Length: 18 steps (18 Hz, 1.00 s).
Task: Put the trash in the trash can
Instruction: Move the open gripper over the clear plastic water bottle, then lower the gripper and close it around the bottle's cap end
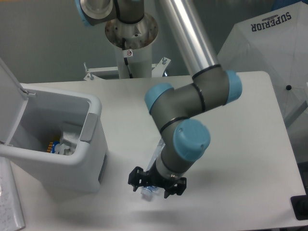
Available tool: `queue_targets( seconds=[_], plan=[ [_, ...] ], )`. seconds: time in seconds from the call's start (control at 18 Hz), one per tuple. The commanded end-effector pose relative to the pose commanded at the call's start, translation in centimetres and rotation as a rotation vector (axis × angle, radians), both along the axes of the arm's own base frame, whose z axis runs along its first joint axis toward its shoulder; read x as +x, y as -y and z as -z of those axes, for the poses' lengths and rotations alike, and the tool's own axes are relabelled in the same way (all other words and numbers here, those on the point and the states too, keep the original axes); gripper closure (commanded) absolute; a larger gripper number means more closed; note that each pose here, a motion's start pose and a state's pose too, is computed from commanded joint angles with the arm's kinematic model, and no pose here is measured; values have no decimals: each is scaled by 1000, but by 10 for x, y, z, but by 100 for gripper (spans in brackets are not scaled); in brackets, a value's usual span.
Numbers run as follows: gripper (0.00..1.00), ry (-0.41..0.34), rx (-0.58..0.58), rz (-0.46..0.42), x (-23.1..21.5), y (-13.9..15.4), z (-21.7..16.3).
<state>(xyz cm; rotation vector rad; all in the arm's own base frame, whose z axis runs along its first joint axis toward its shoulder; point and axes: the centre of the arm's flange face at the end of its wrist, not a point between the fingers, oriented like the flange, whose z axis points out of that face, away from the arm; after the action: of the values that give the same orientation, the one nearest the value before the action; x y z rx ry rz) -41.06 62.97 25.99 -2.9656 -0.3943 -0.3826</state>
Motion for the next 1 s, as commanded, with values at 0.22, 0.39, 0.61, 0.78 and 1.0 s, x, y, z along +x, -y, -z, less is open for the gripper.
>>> queue_targets(
  seconds=[0.22, 0.39, 0.61, 0.78, 1.0],
  plan=[
    [0, -21, -77, 30, 7, -10, 18],
    [2, -37, -105, 45, 12, -15, 28],
    [11, -58, -138, 61, 17, -20, 38],
    [11, -85, -178, 75, 21, -22, 48],
    [11, -99, -201, 83, 25, -25, 56]
  ],
)
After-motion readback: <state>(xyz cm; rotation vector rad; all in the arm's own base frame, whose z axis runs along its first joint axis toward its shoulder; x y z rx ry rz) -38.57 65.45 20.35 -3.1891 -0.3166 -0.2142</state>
